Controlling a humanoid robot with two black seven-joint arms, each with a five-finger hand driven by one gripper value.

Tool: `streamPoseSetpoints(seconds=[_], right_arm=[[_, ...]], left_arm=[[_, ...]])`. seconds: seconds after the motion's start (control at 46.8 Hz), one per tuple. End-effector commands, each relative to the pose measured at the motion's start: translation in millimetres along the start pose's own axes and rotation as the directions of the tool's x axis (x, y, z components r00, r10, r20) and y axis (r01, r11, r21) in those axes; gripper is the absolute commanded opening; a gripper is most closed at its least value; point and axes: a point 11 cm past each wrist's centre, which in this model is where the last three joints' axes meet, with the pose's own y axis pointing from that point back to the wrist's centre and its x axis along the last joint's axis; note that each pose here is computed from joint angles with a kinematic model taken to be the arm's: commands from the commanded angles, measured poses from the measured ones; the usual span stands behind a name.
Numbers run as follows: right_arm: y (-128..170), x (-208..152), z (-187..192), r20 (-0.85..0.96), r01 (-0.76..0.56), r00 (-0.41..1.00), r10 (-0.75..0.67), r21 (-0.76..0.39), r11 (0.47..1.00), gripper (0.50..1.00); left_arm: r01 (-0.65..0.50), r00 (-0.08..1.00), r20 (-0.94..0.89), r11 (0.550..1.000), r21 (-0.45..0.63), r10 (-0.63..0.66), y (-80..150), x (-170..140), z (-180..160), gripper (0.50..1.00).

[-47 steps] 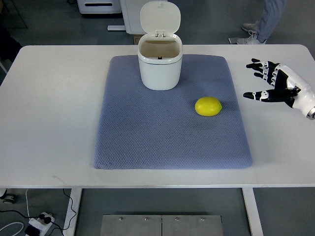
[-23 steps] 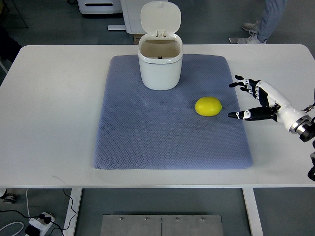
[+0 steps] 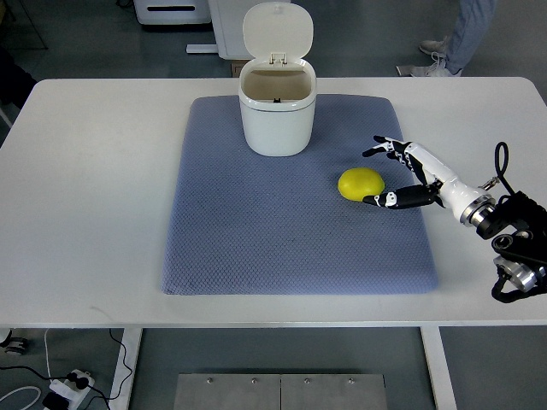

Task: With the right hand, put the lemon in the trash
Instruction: 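Move the open right hand toward the yellow lemon on the mat, then close the right hand fingers around the yellow lemon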

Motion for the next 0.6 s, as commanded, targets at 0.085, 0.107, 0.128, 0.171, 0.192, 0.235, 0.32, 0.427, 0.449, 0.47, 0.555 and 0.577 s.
streamPoseSetpoints(seconds=[0.085, 0.107, 0.128, 0.171, 0.192, 0.235, 0.32, 0.427, 0.449, 0.47, 0.555, 0.577], right_arm=[[-9, -2, 7, -0.035, 0.005, 0.999, -0.006, -0.028, 1.0, 0.949], [-9, -2, 8, -0.039, 0.004, 0.999, -0.006, -0.031, 0.999, 0.949], [-10, -1, 8, -0.043, 0.002, 0.999, -0.003, -0.033, 0.999, 0.949], [-10, -1, 9, -0.044, 0.001, 0.999, -0.003, -0.034, 0.999, 0.949], [-10, -1, 9, -0.045, 0.0, 0.999, -0.002, -0.035, 0.999, 0.949], [-10, -1, 10, -0.045, 0.001, 0.999, -0.002, -0.036, 0.999, 0.949], [-11, -2, 10, -0.044, 0.002, 0.999, -0.003, -0.035, 0.999, 0.949], [-10, -4, 11, -0.043, 0.006, 0.999, -0.007, -0.039, 0.999, 0.945], [-9, -3, 12, -0.044, 0.005, 0.999, -0.007, -0.041, 0.999, 0.937], [-9, -5, 13, -0.045, 0.009, 0.999, -0.011, -0.043, 0.999, 0.931], [-8, -5, 15, -0.055, 0.016, 0.998, -0.018, -0.05, 0.999, 0.914], [-8, -5, 15, -0.056, 0.017, 0.998, -0.019, -0.051, 0.999, 0.912]], left_arm=[[0.0, 1.0, 0.0, 1.0, 0.0, 0.0, 0, 0, 1, 1.0], [0.0, 1.0, 0.0, 1.0, -0.002, 0.0, 0, 0, 1, 1.0], [0.0, 1.0, 0.0, 1.0, -0.002, 0.0, 0, 0, 1, 1.0], [0.0, 1.0, 0.0, 1.0, -0.002, 0.0, 0, 0, 1, 1.0], [0.0, 1.0, 0.0, 1.0, 0.0, 0.0, 0, 0, 0, 1.0], [0.0, 1.0, 0.0, 1.0, -0.002, 0.0, 0, 0, 1, 1.0], [0.0, 1.0, 0.0, 1.0, -0.002, 0.0, 0, 0, 1, 1.0], [0.0, 1.0, 0.0, 1.0, 0.0, 0.0, 0, 0, 0, 1.0], [0.0, 1.0, 0.0, 1.0, 0.0, 0.0, 0, 0, 0, 1.0], [0.0, 1.0, 0.0, 1.0, -0.002, 0.0, 0, 0, 1, 1.0], [0.0, 1.0, 0.0, 1.0, 0.0, 0.0, 0, 0, 0, 1.0], [0.0, 1.0, 0.0, 1.0, 0.0, 0.0, 0, 0, 0, 1.0]])
